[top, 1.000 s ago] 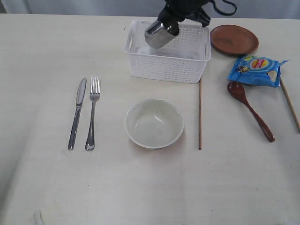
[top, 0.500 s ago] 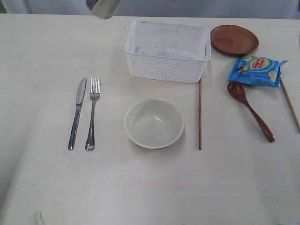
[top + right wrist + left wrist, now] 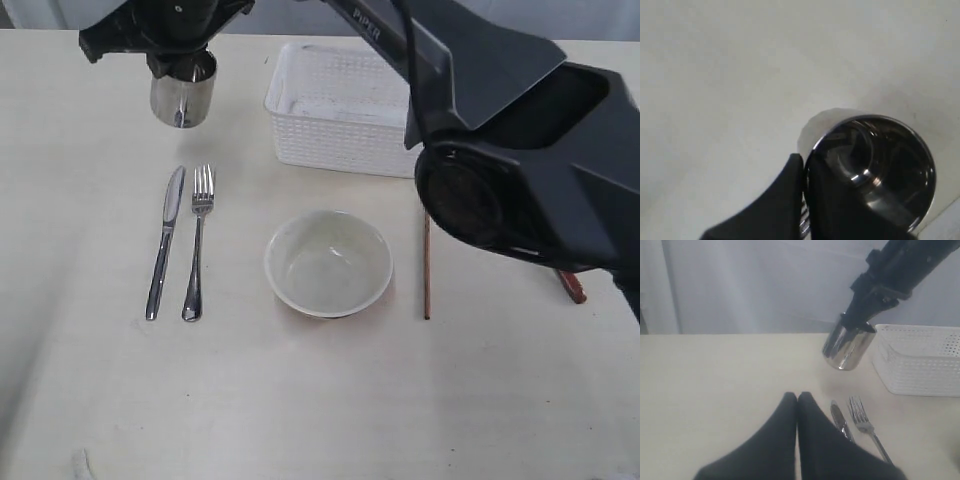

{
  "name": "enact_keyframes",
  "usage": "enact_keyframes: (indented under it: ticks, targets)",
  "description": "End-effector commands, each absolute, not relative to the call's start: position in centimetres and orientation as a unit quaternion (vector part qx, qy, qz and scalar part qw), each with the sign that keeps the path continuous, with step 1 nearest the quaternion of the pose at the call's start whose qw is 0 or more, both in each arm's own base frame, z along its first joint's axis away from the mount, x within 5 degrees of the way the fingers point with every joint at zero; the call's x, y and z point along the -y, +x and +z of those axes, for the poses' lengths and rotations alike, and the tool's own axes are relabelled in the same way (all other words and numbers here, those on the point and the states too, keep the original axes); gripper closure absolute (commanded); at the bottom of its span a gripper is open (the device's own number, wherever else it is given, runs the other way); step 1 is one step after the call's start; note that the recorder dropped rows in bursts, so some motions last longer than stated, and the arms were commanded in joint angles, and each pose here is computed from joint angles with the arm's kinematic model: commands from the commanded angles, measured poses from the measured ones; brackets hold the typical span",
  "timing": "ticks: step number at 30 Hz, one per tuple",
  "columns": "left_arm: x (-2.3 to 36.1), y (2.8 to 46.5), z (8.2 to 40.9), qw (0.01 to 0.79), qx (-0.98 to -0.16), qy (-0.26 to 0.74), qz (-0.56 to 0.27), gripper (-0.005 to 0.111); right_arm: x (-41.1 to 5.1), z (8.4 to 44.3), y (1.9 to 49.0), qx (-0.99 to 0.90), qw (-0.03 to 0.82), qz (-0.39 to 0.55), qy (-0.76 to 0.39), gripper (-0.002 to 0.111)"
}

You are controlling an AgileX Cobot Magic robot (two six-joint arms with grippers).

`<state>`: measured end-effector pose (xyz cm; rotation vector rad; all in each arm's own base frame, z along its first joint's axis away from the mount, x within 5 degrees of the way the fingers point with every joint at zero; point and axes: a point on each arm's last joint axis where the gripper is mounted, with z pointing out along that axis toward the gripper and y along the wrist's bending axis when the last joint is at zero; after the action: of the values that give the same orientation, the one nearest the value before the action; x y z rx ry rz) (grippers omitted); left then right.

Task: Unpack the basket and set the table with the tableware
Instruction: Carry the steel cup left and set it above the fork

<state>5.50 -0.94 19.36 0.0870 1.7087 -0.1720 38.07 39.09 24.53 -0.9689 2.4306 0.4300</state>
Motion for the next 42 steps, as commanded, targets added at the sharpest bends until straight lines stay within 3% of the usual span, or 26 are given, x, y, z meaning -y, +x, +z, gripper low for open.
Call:
enact_keyframes:
  ticks: [1,15,40,42]
  targets:
    - [1.0,5.5,19.4,0.657,-0.749,0.037,-0.079,0.107,-39.1,22.7,38.7,-0.896,0.234,0.133,-0.354,0.109]
    - [1.0,5.5,19.4,0.657,-0.749,0.037,-0.079,0.107,-39.4,21.4,39.9,-0.887,0.278,0.115,-0.351,0.109]
    - [1.0,5.5,19.4,0.657,-0.749,0.037,-0.079,0.107,-39.9,18.5,40.3,-0.889,0.268,0.103,-0.355,0.108]
    - [1.0,5.5,19.4,0.657,-0.749,0.037,-0.079,0.107,-40.0,18.5,40.3,-0.887,0.275,0.106,-0.355,0.104]
